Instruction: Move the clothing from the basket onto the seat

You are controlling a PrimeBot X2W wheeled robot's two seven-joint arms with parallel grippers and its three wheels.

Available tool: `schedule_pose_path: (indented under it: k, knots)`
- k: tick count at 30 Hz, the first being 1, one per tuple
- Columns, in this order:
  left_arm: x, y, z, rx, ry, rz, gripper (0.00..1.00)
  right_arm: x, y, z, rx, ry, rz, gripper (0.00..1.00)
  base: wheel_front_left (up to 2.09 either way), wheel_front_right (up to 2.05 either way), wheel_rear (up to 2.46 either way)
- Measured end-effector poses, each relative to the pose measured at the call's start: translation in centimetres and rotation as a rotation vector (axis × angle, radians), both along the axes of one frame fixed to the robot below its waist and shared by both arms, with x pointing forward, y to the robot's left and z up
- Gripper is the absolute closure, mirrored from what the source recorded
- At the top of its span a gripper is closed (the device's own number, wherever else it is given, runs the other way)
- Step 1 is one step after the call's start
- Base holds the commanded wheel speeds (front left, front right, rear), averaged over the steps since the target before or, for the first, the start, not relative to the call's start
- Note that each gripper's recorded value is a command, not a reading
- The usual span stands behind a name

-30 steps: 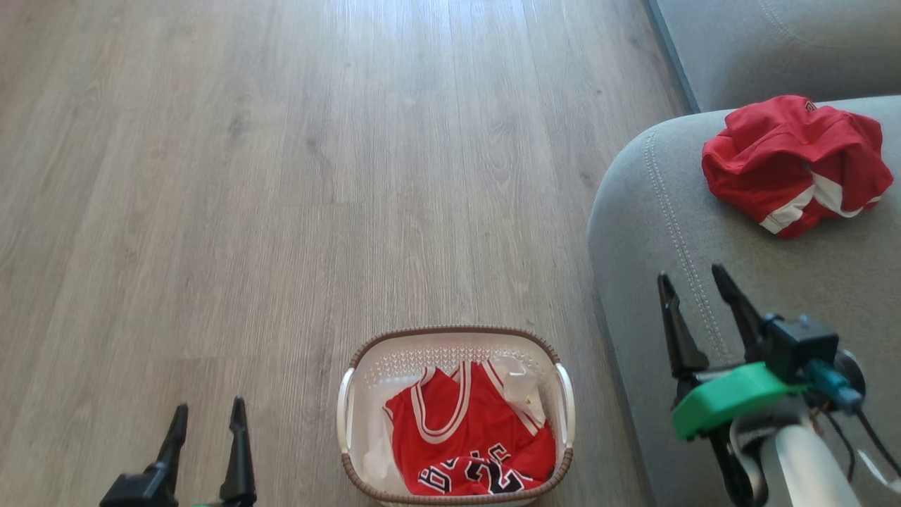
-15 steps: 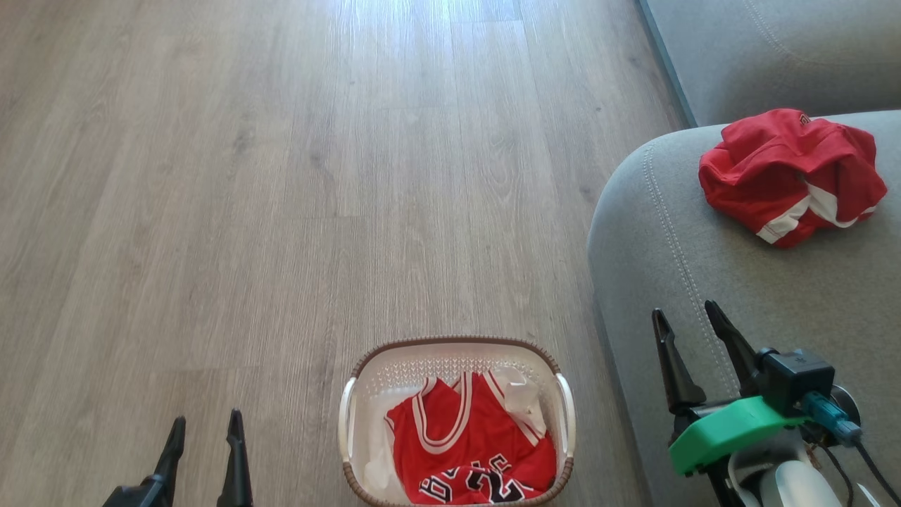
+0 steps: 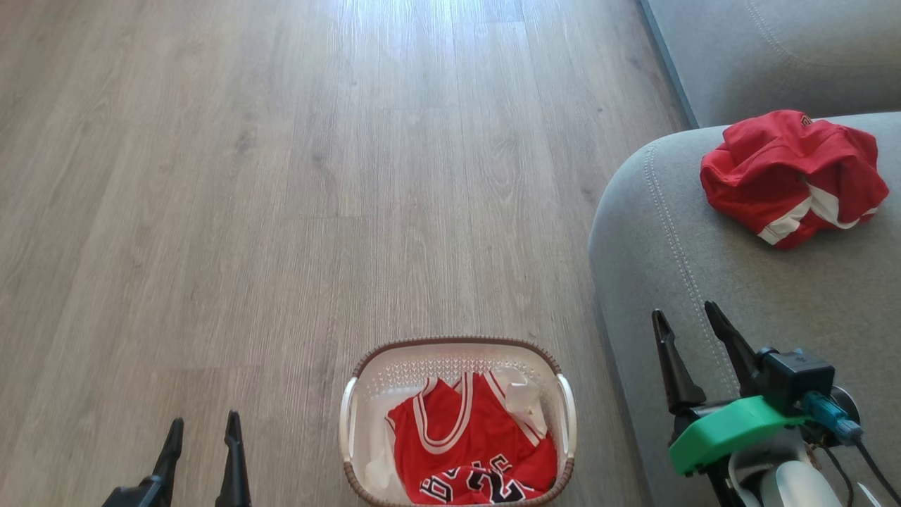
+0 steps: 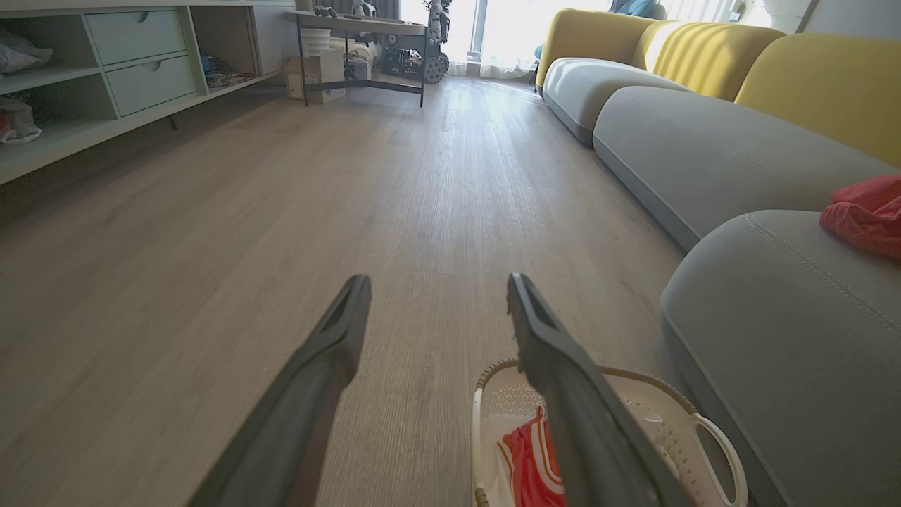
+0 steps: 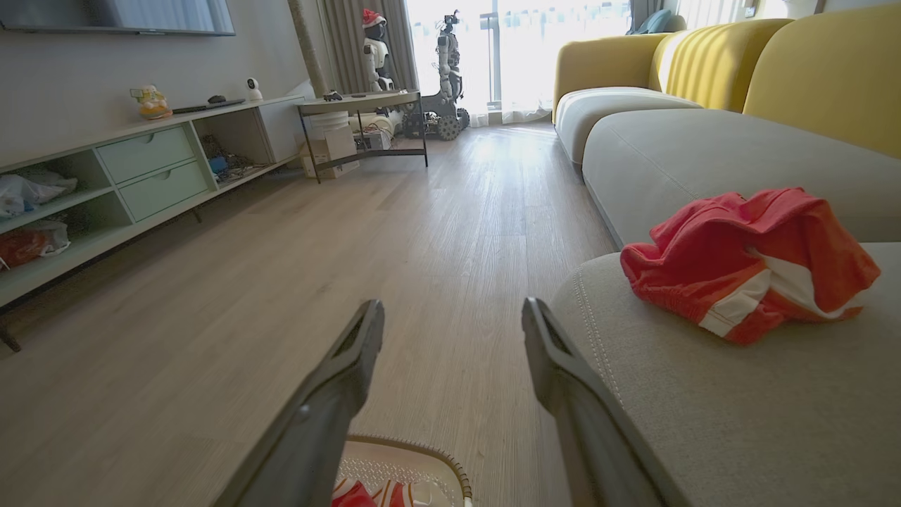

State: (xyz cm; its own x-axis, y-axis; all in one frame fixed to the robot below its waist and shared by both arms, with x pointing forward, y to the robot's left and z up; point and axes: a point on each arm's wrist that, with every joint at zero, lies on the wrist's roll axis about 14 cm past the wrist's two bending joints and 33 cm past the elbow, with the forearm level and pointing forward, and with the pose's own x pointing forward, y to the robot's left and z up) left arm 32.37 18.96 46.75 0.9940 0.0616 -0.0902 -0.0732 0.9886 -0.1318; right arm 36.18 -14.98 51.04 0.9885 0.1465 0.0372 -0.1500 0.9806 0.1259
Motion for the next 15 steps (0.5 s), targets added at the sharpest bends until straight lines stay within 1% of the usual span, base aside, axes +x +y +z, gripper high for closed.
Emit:
schedule_pose_path:
  k: [15]
  knots:
    - [0.05, -0.05, -0.34, -0.006, 0.011, 0.004, 0.00, 0.11, 0.01, -0.62, -0.001, 0.022, 0.001, 0.00, 0.00, 0.00, 0.00]
